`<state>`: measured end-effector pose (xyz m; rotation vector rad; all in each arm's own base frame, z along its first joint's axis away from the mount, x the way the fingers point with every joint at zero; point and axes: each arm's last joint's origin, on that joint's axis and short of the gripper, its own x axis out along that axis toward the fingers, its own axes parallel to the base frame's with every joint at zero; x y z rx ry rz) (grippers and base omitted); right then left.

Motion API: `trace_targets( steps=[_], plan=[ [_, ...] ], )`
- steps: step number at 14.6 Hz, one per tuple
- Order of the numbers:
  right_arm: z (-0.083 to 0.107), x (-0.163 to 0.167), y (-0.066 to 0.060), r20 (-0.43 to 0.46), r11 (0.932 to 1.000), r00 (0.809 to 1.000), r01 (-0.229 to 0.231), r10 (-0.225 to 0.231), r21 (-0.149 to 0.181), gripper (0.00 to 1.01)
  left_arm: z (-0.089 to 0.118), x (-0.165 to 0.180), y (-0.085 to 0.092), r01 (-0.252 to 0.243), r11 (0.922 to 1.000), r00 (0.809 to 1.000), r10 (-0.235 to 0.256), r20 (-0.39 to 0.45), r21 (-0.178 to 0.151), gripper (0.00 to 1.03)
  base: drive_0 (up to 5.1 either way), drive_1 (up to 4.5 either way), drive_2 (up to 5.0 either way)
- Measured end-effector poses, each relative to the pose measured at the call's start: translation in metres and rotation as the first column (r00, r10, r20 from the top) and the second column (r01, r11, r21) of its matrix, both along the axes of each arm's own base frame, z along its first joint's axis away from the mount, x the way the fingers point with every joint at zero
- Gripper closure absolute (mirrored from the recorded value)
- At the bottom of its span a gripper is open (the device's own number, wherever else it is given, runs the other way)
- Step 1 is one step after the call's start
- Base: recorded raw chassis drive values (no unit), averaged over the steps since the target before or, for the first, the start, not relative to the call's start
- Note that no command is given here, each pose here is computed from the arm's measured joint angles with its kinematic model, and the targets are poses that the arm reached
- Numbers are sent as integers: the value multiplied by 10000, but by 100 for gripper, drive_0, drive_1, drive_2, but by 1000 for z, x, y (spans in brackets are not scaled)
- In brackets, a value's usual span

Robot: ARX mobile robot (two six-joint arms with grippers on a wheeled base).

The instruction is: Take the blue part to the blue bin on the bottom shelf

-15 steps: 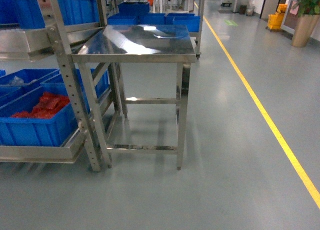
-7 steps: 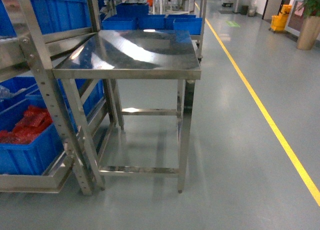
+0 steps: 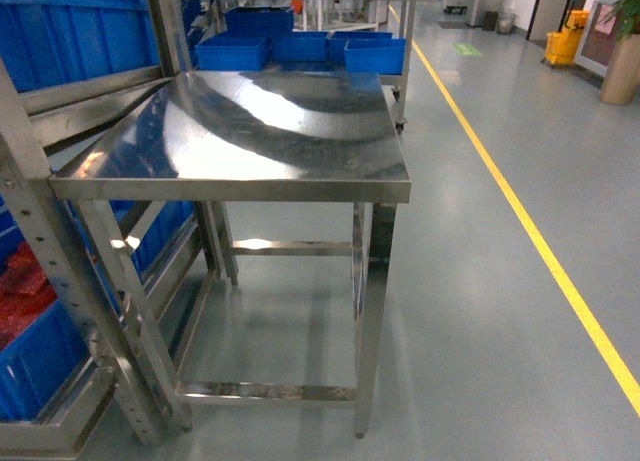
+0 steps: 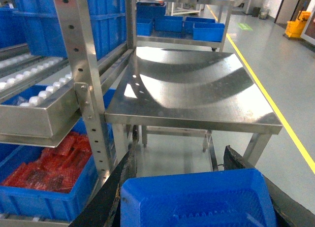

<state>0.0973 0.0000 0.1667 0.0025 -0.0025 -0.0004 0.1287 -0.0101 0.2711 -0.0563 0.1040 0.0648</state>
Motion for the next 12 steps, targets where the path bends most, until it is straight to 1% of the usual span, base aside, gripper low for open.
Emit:
trace_targets(
  steps=[1,4,8,12],
  plan=[
    [0,0,0,0,10000,10000,-4,4,0,3,0,0,0,0,10000,10000,0,4,3,59,10,441,-420],
    [0,0,0,19,10000,10000,-4,4,0,3,-1,1,0,-3,10000,9999,3,-110,17,59,0,0,0],
    [0,0,0,-11,10000,10000,-8,8,0,3,0,0,0,0,10000,10000,0,11,3,59,0,0,0],
    [0,0,0,-8,10000,10000,4,-4,0,3,0,0,0,61,10000,10000,-61,-8,1,59,-448,251,251]
  ],
)
